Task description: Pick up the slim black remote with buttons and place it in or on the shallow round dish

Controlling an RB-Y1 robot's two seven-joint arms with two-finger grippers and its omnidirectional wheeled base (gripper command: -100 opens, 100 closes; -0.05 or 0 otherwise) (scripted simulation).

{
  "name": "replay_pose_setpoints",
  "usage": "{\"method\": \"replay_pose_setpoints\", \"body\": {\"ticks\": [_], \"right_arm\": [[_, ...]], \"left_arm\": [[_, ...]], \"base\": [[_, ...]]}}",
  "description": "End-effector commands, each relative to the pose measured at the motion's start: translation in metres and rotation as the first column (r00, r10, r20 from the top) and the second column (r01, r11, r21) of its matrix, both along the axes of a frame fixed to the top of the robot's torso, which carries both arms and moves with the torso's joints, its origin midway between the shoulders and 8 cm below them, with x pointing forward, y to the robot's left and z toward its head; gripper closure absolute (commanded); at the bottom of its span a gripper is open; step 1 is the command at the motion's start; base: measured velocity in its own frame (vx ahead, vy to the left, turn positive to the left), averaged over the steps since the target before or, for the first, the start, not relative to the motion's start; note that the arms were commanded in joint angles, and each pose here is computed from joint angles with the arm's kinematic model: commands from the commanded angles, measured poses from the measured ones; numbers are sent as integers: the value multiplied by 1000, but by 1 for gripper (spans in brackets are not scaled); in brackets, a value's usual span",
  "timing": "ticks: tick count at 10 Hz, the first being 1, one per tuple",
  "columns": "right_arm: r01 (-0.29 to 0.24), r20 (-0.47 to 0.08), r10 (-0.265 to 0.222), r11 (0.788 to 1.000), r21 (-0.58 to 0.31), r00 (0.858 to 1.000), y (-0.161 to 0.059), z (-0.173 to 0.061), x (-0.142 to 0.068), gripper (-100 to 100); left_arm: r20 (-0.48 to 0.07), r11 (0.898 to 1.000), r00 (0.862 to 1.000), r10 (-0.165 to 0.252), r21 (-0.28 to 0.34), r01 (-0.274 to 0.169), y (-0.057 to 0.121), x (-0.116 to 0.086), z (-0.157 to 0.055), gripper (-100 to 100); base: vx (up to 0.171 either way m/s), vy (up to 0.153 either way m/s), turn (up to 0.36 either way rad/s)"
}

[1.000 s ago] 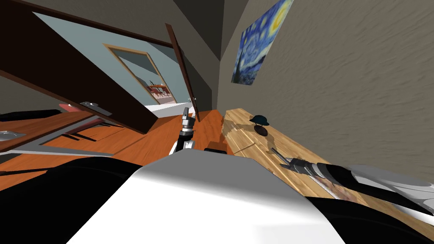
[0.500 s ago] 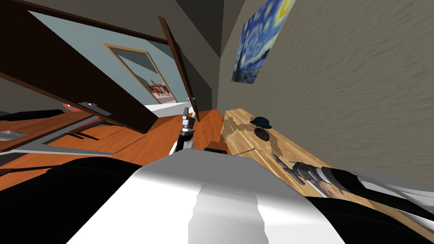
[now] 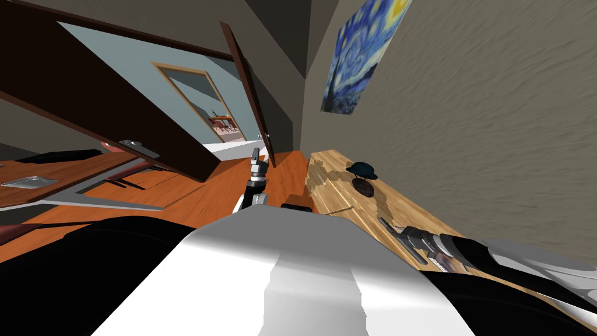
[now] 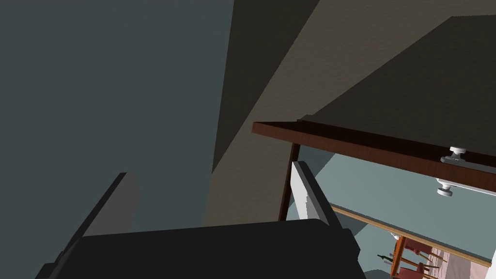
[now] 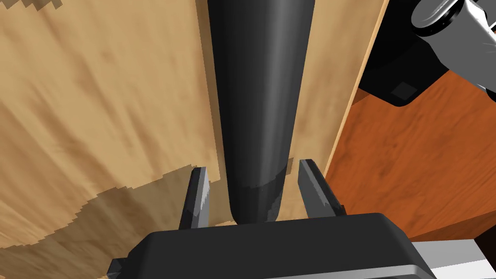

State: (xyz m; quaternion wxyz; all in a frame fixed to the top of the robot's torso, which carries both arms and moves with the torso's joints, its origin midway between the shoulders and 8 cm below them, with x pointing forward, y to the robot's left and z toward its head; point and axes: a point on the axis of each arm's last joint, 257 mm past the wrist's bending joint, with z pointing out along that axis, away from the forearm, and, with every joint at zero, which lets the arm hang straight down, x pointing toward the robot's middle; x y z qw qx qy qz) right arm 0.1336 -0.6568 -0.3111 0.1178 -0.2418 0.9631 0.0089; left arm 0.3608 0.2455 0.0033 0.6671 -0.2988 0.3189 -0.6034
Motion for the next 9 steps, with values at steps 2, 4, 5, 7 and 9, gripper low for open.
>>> {"method": "replay_pose_setpoints", "body": {"ticks": [2, 4, 5, 7, 9], "right_arm": [[0, -1, 0, 1000, 1, 1000, 0, 0, 0, 100], [1, -1, -1, 1000, 2, 1000, 0, 0, 0, 100], [1, -1, -1, 1000, 2, 1000, 0, 0, 0, 0], [-12, 1, 12, 1000, -1, 1000, 1, 13, 9, 100], [-14, 0, 14, 1000, -1, 1000, 1, 14, 10, 100]], "left_arm": [[0, 1000, 1000, 0, 0, 0, 0, 0, 0, 0], [0, 1000, 1000, 0, 0, 0, 0, 0, 0, 0], [0, 1000, 1000, 0, 0, 0, 0, 0, 0, 0], [0, 1000, 1000, 0, 0, 0, 0, 0, 0, 0], [0, 1000, 1000, 0, 0, 0, 0, 0, 0, 0]], "base": [[0, 0, 0], [0, 0, 0], [0, 0, 0], [-20, 1, -84], [-19, 0, -38]]}}
